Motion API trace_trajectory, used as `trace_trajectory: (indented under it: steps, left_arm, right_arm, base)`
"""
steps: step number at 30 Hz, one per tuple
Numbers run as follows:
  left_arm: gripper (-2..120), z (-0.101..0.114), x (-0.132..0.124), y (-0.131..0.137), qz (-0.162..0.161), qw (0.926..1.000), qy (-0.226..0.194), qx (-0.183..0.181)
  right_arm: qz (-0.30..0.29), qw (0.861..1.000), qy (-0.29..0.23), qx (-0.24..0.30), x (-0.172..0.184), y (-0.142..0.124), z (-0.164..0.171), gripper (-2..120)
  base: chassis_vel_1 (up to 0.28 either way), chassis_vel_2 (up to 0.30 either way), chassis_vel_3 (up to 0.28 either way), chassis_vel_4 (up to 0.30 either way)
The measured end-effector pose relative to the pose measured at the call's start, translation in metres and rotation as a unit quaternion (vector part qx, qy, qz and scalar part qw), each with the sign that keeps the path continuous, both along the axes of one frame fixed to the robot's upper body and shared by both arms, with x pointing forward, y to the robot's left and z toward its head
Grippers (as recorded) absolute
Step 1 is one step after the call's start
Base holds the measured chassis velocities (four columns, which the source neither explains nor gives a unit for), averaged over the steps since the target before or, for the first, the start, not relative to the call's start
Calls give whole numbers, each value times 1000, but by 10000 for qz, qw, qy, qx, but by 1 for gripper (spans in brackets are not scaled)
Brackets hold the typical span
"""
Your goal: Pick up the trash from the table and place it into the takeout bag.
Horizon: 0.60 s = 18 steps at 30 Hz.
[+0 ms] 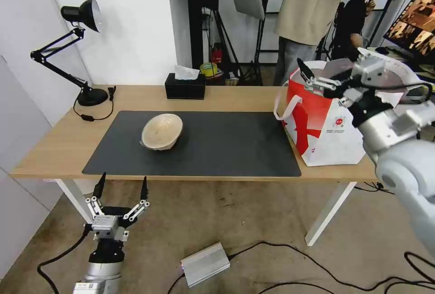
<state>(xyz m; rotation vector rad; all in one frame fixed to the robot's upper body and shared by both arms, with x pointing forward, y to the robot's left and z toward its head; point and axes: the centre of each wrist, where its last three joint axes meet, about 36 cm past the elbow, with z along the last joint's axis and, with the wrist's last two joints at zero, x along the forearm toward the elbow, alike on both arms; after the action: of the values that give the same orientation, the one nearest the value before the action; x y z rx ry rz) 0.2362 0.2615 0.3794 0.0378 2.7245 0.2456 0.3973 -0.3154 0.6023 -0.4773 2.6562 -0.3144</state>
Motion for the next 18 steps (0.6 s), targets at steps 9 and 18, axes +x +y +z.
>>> trace_trajectory:
  steps: [9,18]
  left_arm:
    - [100,1,-1,-2,-30,10000,7,17]
    - [100,1,-1,-5,-60,10000,14,-1]
  right_arm:
    - [-23,9997,239,67,-35,10,-48,100]
    - [-24,9991,377,187,-61,24,-79,100]
  base:
    - [0,0,0,0]
    - [0,0,0,0]
